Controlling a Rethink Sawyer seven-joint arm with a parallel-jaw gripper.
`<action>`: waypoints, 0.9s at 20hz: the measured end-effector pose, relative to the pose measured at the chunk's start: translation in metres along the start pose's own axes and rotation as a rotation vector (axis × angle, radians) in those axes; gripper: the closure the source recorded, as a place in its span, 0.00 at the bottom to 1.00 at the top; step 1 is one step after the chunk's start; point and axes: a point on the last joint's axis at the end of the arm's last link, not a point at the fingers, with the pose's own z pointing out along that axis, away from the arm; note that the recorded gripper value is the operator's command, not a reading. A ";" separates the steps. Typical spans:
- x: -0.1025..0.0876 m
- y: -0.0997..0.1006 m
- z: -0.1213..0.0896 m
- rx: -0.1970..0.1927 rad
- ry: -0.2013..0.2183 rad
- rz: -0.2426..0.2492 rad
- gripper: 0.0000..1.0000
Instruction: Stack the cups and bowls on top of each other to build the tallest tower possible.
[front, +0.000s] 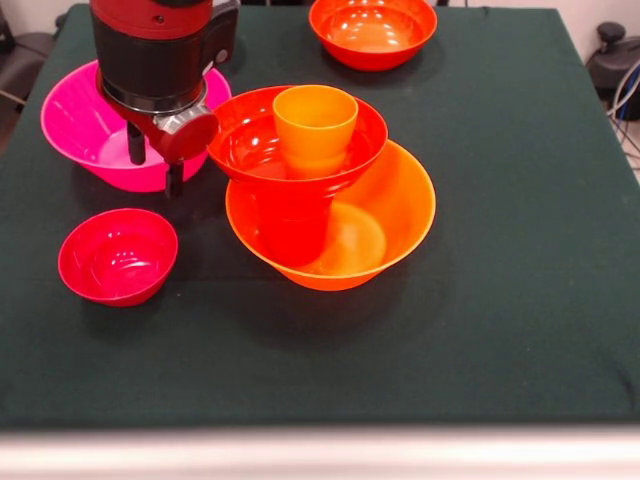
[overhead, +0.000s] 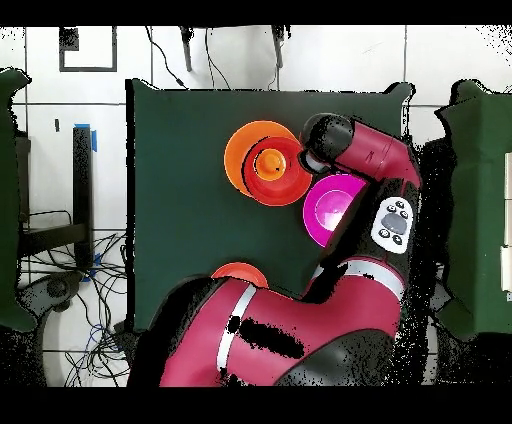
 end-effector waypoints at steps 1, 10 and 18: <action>0.001 -0.001 0.001 0.001 0.001 0.000 0.00; 0.012 -0.010 0.018 0.011 -0.001 0.006 1.00; 0.013 -0.014 0.019 0.017 -0.001 0.008 1.00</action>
